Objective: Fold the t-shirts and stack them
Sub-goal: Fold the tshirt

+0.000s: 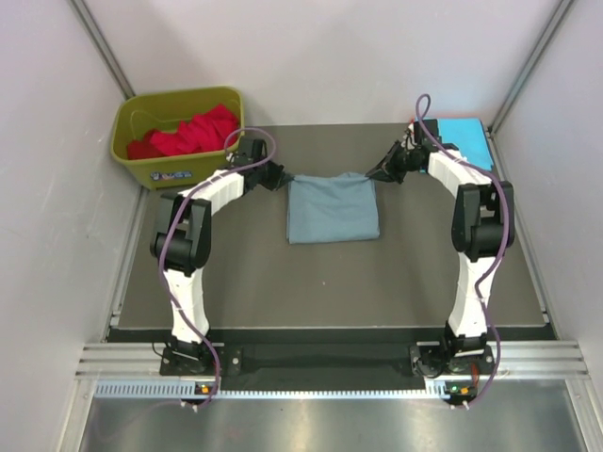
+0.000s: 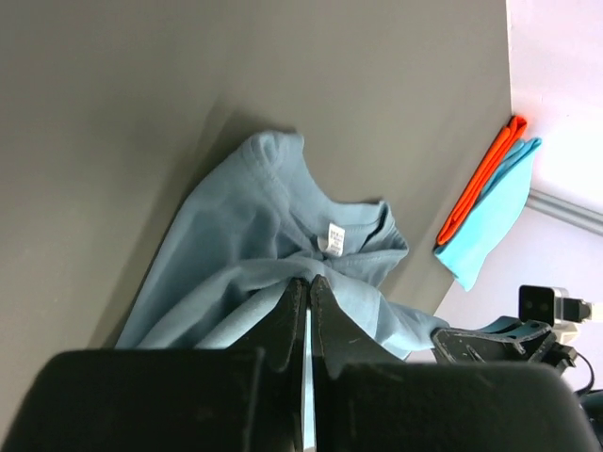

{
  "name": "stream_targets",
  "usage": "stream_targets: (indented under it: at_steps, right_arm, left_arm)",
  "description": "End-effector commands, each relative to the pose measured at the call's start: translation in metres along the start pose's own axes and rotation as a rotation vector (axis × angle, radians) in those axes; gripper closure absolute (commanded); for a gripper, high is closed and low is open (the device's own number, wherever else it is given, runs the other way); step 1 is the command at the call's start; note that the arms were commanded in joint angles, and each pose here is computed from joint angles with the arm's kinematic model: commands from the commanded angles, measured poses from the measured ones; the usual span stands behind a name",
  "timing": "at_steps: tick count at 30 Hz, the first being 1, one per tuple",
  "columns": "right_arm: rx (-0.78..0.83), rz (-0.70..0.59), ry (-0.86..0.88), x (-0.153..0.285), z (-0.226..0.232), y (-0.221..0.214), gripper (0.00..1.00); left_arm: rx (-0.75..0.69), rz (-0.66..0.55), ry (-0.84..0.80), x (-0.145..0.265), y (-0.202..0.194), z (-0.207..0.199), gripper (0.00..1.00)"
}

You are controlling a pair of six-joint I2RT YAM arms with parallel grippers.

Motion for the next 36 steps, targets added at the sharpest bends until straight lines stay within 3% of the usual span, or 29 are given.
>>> stream_targets:
  at_steps: [1,17,24,30,32,36]
  right_arm:
    - [0.039,-0.041,0.073,0.004,0.018,0.019,0.96]
    - [0.005,-0.041,0.033,-0.029,-0.014,0.051,0.92]
    - [0.011,-0.043,0.050,-0.039,-0.022,0.063,0.82]
    - [0.078,-0.083,0.032,-0.018,-0.010,0.077,0.55]
    - [0.130,-0.087,0.019,-0.005,-0.001,0.076,0.52]
    - [0.211,-0.101,-0.002,0.016,0.010,0.067,0.47]
  left_arm:
    - [0.002,-0.067,-0.093,-0.002,0.027,-0.018,1.00]
    - [0.010,-0.147,0.035,-0.015,0.047,0.014,1.00]
    - [0.015,-0.167,0.059,-0.021,0.058,0.027,1.00]
    - [-0.121,-0.175,-0.020,-0.010,0.064,0.002,0.69]
    - [-0.163,-0.191,-0.034,0.002,0.064,-0.008,0.62]
    - [-0.253,-0.202,-0.095,0.025,0.058,-0.033,0.59]
Point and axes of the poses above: each gripper's point midway between its finger pads, its own x axis back along the fingers, its own z axis along the line the jaws close on, y = z × x, the point moved 7 cm from there along x, back along the fingers, and after that the axes turned 10 degrees about -x, right-handed, at the moved point
